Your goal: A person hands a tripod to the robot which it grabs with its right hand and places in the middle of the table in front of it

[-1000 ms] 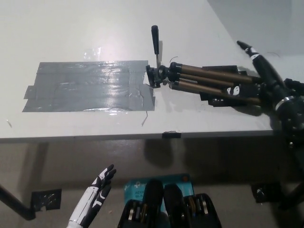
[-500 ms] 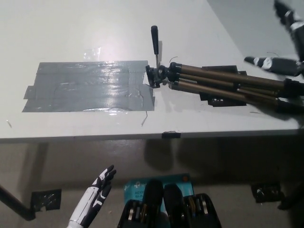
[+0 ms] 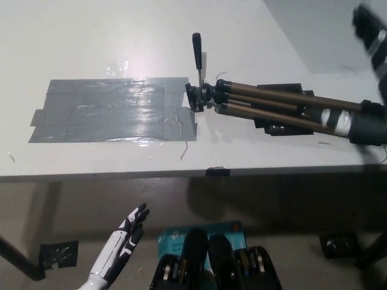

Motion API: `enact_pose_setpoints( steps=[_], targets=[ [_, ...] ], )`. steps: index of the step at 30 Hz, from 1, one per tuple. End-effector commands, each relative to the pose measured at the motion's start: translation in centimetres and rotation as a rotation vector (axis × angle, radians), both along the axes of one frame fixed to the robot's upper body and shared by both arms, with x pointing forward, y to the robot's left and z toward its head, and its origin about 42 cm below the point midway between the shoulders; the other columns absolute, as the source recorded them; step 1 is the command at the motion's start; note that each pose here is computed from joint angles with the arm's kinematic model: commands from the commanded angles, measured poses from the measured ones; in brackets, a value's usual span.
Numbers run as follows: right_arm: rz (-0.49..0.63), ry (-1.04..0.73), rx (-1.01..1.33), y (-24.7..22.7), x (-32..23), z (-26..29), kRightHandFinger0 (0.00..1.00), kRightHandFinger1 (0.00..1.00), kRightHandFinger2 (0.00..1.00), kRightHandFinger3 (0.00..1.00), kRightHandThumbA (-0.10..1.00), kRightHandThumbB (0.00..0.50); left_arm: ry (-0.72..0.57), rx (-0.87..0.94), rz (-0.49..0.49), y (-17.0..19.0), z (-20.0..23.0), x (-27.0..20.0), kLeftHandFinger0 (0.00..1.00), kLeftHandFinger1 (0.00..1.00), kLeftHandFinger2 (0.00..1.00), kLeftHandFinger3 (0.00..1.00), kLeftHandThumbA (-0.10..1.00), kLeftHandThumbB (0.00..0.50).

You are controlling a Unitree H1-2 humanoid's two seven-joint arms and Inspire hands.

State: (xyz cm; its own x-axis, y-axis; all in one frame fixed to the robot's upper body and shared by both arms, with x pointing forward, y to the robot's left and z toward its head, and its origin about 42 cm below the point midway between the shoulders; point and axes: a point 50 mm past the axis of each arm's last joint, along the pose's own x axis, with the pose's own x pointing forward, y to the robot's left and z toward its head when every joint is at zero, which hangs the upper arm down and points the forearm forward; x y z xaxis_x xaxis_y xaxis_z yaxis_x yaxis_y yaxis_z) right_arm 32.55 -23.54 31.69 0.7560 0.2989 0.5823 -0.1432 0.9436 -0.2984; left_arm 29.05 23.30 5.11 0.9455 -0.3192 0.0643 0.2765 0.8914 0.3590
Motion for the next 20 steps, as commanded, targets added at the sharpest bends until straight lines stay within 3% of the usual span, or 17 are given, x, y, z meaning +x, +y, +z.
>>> enact_pose_setpoints(
  steps=[1, 4, 5, 6, 7, 13, 17, 19, 20],
  targets=[
    [0.186, -0.078, 0.24, 3.4, -7.7, -2.3, 1.0, 1.0, 1.0, 1.0, 1.0, 0.411, -0.06, 0.033, -0.048, 0.1, 1.5, 1.0, 1.0, 1.0, 1.0, 1.0, 1.0, 0.357],
    [0.132, 0.11, 0.257, 3.9, -6.2, -7.4, 1.0, 1.0, 1.0, 1.0, 1.0, 0.4, -0.051, 0.036, -0.048, 0.2, 1.4, 0.6, 1.0, 1.0, 1.0, 1.0, 1.0, 0.357],
    [0.117, 0.164, 0.263, 4.0, -5.6, -9.1, 1.0, 1.0, 1.0, 1.0, 1.0, 0.313, -0.051, 0.035, -0.05, 0.1, 1.3, 0.4, 1.0, 1.0, 1.0, 1.0, 1.0, 0.354],
    [0.108, 0.194, 0.268, 4.0, -5.3, -10.1, 1.0, 1.0, 1.0, 1.0, 1.0, 0.294, -0.051, 0.035, -0.05, 0.1, 1.3, 0.4, 1.0, 1.0, 1.0, 1.0, 1.0, 0.354],
    [0.072, 0.259, 0.266, 4.1, -4.5, -12.3, 1.0, 1.0, 1.0, 1.0, 1.0, 0.239, -0.05, 0.034, -0.05, 0.1, 1.2, 0.3, 1.0, 1.0, 1.0, 1.0, 1.0, 0.352],
    [0.053, 0.403, 0.212, 4.2, -2.7, -16.8, 1.0, 1.0, 1.0, 1.0, 1.0, 0.222, -0.051, 0.031, -0.033, 0.5, 0.9, 0.0, 1.0, 1.0, 1.0, 1.0, 1.0, 0.349],
    [0.054, 0.487, 0.191, 3.8, -2.8, -18.5, 1.0, 1.0, 1.0, 1.0, 1.0, 0.135, -0.054, 0.014, -0.018, 0.5, 0.6, -0.5, 1.0, 1.0, 1.0, 1.0, 1.0, 0.347],
    [0.053, 0.495, 0.185, 3.8, -2.8, -18.7, 1.0, 1.0, 1.0, 1.0, 1.0, 0.13, -0.053, 0.009, -0.01, 0.6, 0.4, -0.6, 1.0, 1.0, 1.0, 1.0, 1.0, 0.351],
    [0.055, 0.505, 0.18, 3.9, -2.9, -19.0, 1.0, 1.0, 1.0, 1.0, 1.0, 0.151, -0.053, 0.004, -0.004, 0.7, 0.3, -0.8, 1.0, 1.0, 1.0, 1.0, 1.0, 0.357]
  ],
)
